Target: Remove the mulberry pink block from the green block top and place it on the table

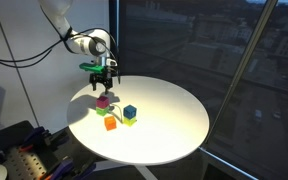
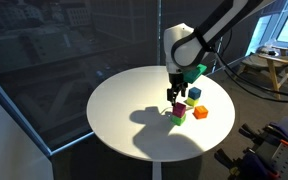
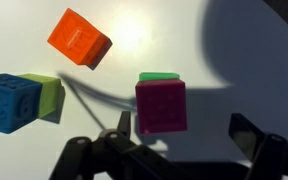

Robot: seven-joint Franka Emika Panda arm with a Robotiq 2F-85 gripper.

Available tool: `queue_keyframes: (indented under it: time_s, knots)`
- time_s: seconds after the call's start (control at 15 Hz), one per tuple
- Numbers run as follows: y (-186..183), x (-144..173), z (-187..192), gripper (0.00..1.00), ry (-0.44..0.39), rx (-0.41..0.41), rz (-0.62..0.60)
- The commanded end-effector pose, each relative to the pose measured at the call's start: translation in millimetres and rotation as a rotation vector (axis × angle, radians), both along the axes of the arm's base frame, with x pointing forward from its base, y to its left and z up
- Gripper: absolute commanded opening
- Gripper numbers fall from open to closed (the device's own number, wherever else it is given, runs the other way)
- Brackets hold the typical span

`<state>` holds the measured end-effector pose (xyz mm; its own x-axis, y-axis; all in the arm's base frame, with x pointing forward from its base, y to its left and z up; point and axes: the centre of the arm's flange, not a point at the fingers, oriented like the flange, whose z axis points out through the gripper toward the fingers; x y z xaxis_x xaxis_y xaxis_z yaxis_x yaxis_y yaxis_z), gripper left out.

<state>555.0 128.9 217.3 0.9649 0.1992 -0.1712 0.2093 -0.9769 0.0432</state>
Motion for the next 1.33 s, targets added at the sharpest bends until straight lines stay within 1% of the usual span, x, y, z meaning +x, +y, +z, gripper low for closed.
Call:
queue_keyframes:
  time_s: [0.0,0.4,1.13,1.2,1.27]
  knots:
    - [-7.2,2.2,-6.9,1.00,-0.018,-0.004,-0.017]
    - [-16.0,5.3,-21.7,1.00,-0.001,-0.011,-0.035]
    - [-17.8,3.6,-43.5,1.00,0.035,-0.024,-0.036]
    - [-17.7,3.7,-45.2,0.84,0.038,-0.025,-0.035]
    - [-17.6,3.7,-46.7,0.75,0.041,-0.026,-0.035]
